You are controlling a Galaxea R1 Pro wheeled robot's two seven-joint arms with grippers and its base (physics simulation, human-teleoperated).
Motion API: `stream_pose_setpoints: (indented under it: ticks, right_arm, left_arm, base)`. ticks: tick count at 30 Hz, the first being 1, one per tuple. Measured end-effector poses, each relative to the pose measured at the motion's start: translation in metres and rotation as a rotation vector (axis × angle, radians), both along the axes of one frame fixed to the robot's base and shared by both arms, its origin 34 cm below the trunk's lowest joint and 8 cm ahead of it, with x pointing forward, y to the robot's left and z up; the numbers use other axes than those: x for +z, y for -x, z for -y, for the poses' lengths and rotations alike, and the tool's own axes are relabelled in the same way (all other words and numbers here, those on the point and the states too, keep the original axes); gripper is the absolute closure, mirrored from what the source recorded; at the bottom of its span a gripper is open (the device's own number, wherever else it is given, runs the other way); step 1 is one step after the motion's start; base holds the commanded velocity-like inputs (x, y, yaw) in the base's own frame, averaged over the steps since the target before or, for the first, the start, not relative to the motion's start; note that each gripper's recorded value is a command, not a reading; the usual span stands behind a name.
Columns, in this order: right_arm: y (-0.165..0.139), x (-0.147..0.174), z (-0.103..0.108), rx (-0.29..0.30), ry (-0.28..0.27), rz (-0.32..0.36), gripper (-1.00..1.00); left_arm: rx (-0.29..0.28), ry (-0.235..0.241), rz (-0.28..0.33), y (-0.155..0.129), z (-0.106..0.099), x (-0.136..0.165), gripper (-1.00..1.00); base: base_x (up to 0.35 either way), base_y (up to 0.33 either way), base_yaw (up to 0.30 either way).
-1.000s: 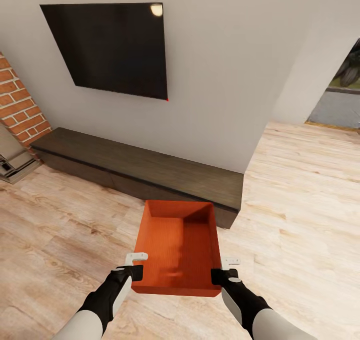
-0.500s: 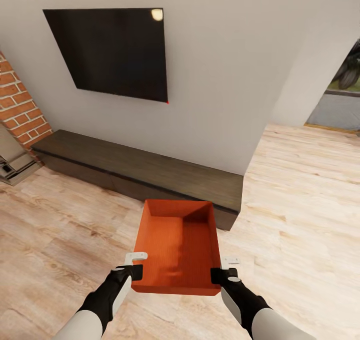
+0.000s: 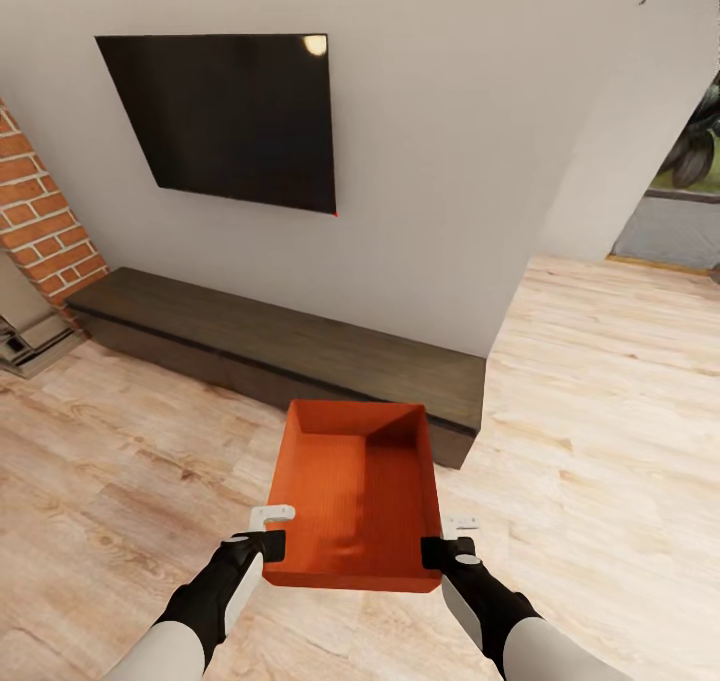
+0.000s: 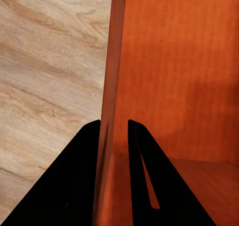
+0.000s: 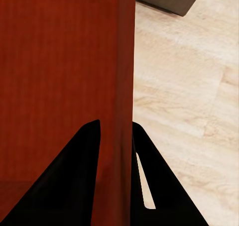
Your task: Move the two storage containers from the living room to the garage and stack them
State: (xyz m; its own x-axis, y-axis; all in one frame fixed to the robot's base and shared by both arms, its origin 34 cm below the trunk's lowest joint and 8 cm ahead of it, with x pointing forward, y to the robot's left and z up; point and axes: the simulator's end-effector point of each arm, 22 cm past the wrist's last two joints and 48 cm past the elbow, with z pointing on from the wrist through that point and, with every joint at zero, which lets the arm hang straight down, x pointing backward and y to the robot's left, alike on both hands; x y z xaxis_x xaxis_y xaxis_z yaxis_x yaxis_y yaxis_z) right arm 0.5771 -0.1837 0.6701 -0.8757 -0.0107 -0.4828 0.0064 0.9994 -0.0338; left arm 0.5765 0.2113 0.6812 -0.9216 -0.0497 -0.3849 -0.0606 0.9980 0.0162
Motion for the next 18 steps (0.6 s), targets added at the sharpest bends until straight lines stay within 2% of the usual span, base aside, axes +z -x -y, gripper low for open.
stream_pose_setpoints:
  ticks: [18]
  right_arm:
    - [-0.009, 0.013, -0.001, -0.002, 0.001, 0.028, 1.0]
  left_arm:
    - [-0.001, -0.001, 0.029, -0.009, -0.001, 0.013, 1.0]
  base:
    - [0.0, 0.0, 0.0]
